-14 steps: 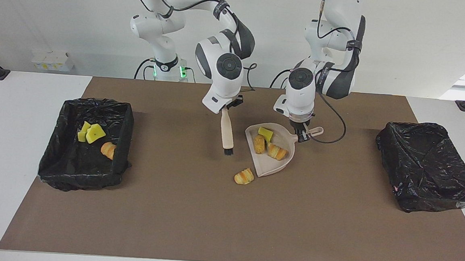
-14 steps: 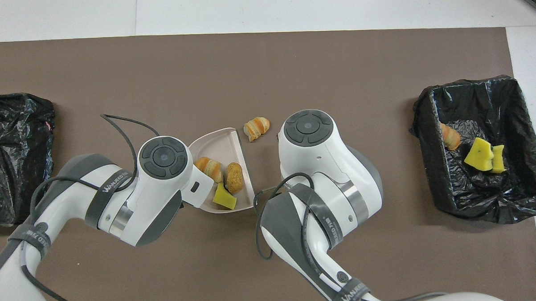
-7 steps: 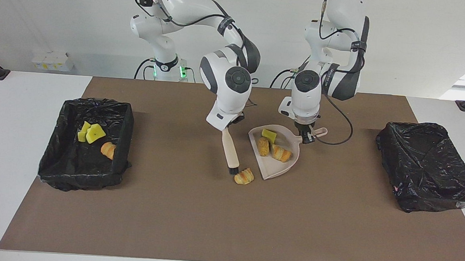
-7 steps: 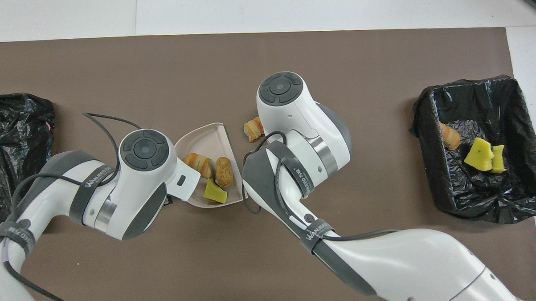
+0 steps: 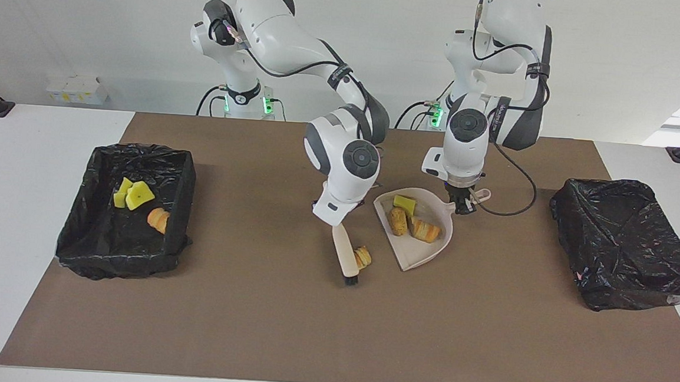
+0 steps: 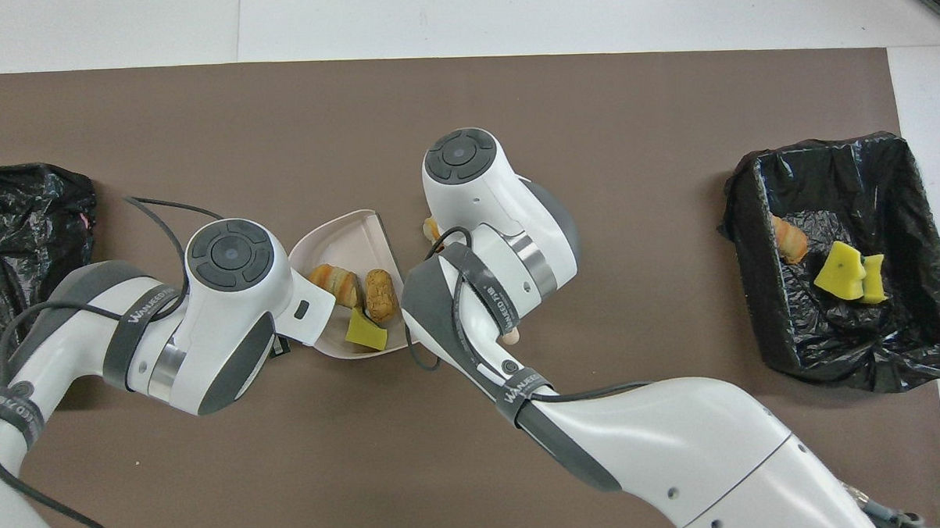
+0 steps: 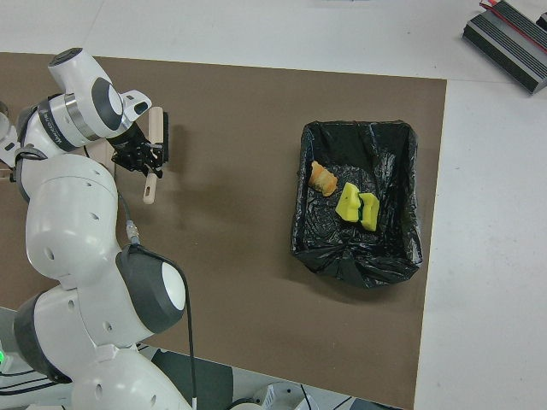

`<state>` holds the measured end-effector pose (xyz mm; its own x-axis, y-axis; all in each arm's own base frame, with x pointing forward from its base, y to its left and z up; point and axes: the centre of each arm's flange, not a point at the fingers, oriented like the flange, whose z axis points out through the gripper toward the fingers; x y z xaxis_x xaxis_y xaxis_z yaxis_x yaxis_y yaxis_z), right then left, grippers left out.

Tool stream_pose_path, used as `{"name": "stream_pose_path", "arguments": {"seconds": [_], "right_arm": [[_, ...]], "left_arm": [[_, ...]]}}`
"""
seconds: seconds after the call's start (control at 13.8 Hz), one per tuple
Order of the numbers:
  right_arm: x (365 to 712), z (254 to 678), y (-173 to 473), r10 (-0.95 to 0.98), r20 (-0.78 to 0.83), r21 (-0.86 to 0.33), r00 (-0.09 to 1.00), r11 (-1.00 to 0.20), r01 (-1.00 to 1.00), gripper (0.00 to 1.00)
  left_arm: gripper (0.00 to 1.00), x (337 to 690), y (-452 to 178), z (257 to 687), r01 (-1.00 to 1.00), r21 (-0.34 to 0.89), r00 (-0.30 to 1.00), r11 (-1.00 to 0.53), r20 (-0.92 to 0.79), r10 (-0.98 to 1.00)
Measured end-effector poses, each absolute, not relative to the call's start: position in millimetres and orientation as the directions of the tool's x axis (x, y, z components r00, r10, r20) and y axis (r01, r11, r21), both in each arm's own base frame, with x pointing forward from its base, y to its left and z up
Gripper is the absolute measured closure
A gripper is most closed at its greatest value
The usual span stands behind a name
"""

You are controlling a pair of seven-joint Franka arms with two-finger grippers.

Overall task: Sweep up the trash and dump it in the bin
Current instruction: 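Sweep the last crumbs into the dustpan with the right gripper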

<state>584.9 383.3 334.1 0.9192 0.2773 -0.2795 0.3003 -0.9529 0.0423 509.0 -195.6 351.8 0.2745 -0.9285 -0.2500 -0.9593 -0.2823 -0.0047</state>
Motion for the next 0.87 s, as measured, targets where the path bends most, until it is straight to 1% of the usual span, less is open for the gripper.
{"name": "stream_pose_path", "arguments": {"seconds": [0.15,0.29,0.51,0.58,0.73,0.87], "right_arm": [[570,337,411,0.317,-0.267,-0.029,0.910,-0.947,0.321,0.74],[560,333,432,0.352,-0.253,-0.155,0.901,-0.934,0.321,0.74],[551,325,439,0.375,-0.260,-0.337,0.890,-0.899,0.281,0.74],[550,328,440,0.371,-0.263,-0.378,0.891,-0.889,0.259,0.74],[555,345,431,0.358,-0.256,-0.408,0.898,-0.882,0.236,0.74],[562,368,407,0.345,-0.280,-0.410,0.896,-0.887,0.214,0.74]], "left_arm": [[0.68,511,-190,352,-0.956,-0.005,0.285,-0.294,-0.250,-0.925],[0.68,512,-187,352,-0.954,-0.004,0.290,-0.298,-0.251,-0.924],[0.68,512,-187,352,-0.954,-0.004,0.290,-0.298,-0.251,-0.924],[0.68,512,-187,352,-0.954,-0.004,0.290,-0.298,-0.251,-0.924],[0.68,512,-187,352,-0.954,-0.004,0.290,-0.298,-0.251,-0.924],[0.68,512,-187,352,-0.954,-0.004,0.290,-0.298,-0.251,-0.924]]}}
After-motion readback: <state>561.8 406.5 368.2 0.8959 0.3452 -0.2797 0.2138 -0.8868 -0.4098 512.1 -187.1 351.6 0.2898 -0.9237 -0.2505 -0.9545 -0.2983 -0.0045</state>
